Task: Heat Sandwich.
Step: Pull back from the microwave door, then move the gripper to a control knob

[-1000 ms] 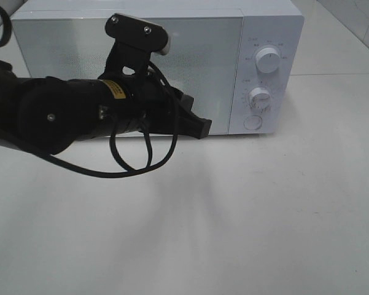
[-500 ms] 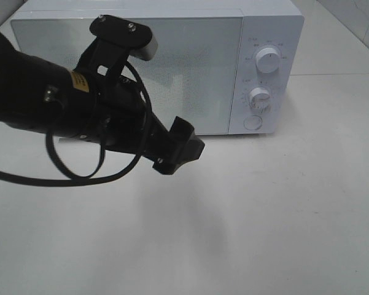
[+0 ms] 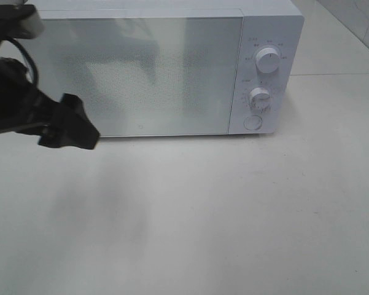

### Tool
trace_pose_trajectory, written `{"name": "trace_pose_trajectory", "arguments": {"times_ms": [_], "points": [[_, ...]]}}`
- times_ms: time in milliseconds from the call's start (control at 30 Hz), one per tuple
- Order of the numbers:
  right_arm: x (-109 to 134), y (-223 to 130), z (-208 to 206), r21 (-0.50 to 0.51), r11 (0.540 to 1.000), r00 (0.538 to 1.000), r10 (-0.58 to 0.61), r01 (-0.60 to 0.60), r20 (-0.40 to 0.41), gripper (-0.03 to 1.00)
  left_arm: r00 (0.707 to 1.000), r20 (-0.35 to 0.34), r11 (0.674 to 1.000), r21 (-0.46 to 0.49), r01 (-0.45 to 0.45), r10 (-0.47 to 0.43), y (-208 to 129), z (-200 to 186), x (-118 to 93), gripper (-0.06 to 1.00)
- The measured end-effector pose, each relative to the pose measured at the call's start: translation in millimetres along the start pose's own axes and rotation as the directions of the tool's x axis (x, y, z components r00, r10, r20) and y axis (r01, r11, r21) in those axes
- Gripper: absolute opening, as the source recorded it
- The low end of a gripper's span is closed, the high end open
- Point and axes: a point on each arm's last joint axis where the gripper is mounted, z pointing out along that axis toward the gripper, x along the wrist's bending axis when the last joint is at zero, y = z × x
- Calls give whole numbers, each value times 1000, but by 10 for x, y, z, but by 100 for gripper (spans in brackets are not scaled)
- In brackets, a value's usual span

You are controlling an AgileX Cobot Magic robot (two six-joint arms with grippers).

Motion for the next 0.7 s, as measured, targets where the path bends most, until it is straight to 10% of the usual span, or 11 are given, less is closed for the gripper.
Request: {"name": "trace_pose_trajectory", "arguments": {"times_ms": [367, 700], "points": [[0, 0, 0, 0, 1000, 1000, 0, 0, 0, 76, 951, -189, 969, -77, 233, -244, -377, -620, 684, 99], [0, 0, 0, 0, 1000, 1000, 0, 0, 0, 76, 892, -285, 934, -167, 315, -352, -896, -1069, 672, 99]]}}
